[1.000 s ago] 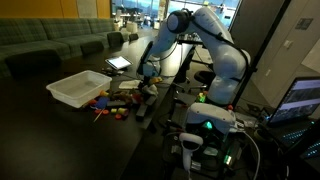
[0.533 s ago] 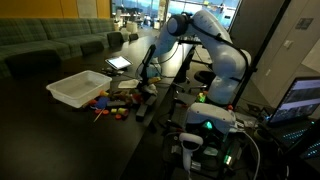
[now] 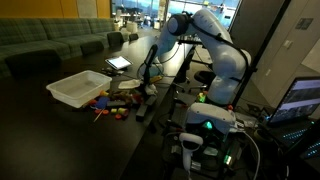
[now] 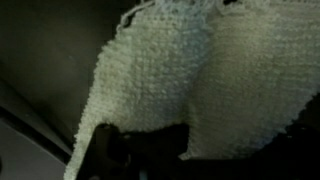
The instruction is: Use the towel to sweep the things on the table to the left and then put the towel in the white bin
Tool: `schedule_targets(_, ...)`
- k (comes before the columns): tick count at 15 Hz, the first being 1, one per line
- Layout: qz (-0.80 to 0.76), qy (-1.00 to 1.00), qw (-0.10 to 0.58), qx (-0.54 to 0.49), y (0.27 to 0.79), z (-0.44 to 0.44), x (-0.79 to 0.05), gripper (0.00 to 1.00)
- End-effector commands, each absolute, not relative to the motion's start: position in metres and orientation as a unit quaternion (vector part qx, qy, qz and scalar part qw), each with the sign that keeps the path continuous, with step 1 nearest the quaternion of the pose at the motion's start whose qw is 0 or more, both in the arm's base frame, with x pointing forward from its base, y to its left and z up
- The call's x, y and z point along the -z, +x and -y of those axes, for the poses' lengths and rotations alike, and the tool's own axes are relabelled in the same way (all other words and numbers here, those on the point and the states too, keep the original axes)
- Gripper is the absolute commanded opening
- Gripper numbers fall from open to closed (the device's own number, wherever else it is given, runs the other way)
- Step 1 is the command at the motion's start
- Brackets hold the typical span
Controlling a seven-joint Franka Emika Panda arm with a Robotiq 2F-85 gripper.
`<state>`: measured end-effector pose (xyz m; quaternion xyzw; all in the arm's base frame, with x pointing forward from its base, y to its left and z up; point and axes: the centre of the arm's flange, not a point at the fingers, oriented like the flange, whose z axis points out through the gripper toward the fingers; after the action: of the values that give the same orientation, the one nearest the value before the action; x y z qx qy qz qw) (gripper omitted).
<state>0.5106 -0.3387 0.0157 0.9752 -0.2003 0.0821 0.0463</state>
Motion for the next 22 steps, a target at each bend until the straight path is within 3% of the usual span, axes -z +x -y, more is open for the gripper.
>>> schedule_targets(1, 0.209, 0.974, 0.074, -0.048, 0.478, 0.344, -0.01, 0.03)
schedule_targets(3, 0.217, 0.971, 0.097, -0.038, 0.463, 0.353, -0.009, 0.0)
schedule_targets(10, 0.243, 0.959, 0.146, -0.003, 0.417, 0.371, -0.015, 0.03)
schedule_targets(17, 0.232, 0.967, 0.102, 0.022, 0.399, 0.304, -0.027, 0.02)
schedule_targets(22, 0.208, 0.974, 0.078, 0.049, 0.423, 0.255, -0.032, 0.01)
